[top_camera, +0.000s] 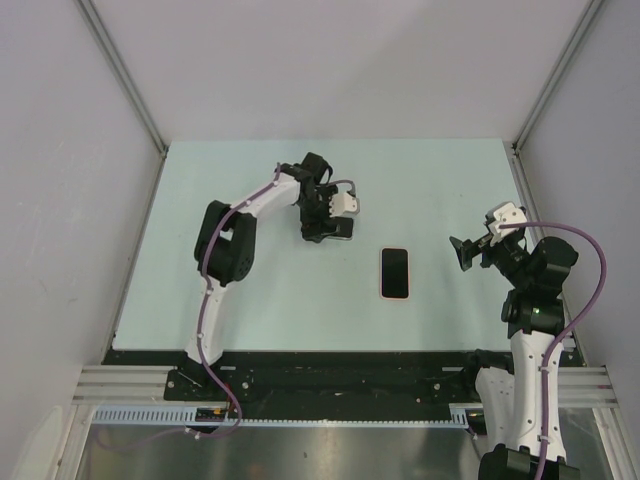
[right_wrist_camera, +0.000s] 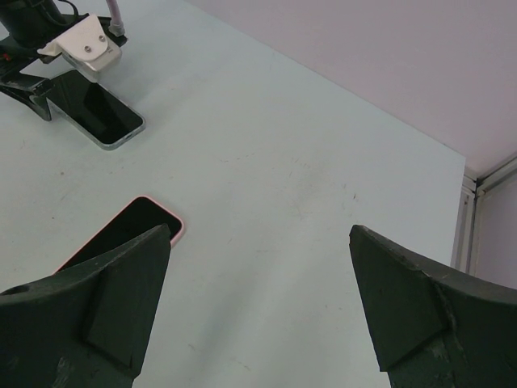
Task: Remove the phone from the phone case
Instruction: Move the phone to the center of the board.
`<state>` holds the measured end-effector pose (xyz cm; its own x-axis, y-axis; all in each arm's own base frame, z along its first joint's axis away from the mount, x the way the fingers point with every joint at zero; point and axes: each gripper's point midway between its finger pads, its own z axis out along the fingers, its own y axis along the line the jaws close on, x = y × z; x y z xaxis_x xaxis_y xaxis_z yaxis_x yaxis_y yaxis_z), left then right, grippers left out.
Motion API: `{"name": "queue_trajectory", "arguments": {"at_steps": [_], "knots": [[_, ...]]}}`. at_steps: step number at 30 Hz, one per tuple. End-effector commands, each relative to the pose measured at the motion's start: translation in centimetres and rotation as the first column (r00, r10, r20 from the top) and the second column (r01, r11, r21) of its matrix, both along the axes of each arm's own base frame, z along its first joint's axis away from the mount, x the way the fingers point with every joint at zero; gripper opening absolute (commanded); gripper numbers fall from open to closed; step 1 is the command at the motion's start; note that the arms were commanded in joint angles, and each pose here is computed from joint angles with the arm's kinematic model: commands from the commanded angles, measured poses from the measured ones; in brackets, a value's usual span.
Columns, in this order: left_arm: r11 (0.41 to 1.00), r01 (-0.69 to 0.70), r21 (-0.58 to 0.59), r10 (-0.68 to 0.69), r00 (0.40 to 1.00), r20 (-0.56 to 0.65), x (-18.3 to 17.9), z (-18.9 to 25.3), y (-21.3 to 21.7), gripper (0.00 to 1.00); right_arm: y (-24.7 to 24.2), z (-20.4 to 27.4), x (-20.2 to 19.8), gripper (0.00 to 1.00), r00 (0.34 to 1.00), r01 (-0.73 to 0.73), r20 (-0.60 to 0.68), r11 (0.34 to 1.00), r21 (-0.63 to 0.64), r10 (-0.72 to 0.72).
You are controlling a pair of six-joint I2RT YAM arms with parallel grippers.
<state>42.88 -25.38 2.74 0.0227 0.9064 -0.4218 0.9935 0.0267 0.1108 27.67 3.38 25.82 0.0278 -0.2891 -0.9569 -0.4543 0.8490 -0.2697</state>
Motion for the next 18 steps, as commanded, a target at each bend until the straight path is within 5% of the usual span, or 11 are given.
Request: {"name": "queue_trajectory", "arguments": {"at_steps": [1, 10, 18], "knots": [[0.999, 0.029, -0.021, -0.029, 0.999, 0.029, 1.1, 0.9, -1.1, 1.0, 0.1, 0.8, -0.1, 0.96, 0.999, -0.008, 0.032, 1.0, -0.014, 0.008], [0.998, 0.064, 0.008, -0.064, 0.998, 0.023, 0.6, -0.2, -1.5, 1.0, 0.0, 0.7, -0.1, 0.96, 0.999, -0.007, 0.031, 1.0, -0.016, 0.007], [0.985, 0.154, -0.08, -0.148, 0.986, 0.08, 0.2, 3.5, -3.0, 1.0, 0.0, 0.6, -0.1, 0.97, 1.0, -0.007, 0.028, 1.0, -0.019, 0.008]]}}
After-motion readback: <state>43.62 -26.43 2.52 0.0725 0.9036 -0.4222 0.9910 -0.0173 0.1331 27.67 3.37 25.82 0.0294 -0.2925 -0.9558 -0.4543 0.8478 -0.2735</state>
